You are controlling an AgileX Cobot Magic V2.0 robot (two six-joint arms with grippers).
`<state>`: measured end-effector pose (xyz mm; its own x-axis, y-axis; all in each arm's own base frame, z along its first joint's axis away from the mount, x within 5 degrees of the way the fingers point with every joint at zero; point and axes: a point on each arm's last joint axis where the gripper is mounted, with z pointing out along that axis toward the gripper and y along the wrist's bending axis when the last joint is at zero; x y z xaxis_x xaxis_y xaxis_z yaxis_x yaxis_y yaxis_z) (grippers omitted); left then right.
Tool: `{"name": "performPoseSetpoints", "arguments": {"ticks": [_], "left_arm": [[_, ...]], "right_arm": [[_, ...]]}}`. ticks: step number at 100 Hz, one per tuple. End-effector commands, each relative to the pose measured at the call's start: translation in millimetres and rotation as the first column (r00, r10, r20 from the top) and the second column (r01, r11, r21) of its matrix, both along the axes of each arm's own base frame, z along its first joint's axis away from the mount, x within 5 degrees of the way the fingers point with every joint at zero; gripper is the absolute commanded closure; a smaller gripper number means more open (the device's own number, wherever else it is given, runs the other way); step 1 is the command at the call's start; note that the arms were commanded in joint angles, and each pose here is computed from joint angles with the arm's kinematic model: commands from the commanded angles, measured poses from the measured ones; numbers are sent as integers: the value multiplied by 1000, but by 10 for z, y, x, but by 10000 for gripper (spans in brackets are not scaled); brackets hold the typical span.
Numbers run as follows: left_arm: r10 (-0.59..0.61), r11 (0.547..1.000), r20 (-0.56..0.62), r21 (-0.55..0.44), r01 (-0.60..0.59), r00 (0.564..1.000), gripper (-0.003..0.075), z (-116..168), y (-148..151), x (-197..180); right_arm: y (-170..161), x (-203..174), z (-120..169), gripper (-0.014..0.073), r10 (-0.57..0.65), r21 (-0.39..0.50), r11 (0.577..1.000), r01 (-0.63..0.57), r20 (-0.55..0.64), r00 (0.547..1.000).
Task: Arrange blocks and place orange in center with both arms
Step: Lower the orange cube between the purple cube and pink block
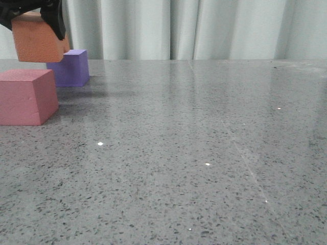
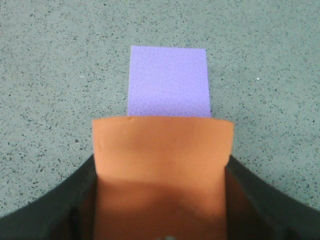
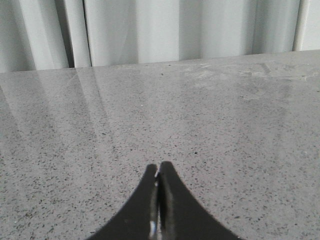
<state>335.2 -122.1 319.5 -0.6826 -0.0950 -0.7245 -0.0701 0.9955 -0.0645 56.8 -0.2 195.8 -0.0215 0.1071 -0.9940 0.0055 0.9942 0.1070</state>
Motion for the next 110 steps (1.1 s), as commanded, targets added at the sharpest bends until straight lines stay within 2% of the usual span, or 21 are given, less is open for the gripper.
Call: {"name": "performPoseSetpoints", "arguments": {"ticks": [1,50,78,110], "left_arm": [[-35,999,103,-22,37,994,696,250,4,-35],[-70,997,81,-13,71,994,696,25,-32,-8],[-65,998,19,8,65,998,696,-184,-71,82],[-63,998,12,11,63,998,698,-199,-72,87]], "right_arm": [[-2,-27,137,662,-5,-9,1000,7,119,993],[-2,-27,137,662,-5,-9,1000,7,119,993],[-2,-27,137,662,-5,-9,1000,7,119,993],[-2,-27,137,662,-5,-9,1000,7,119,993]]}}
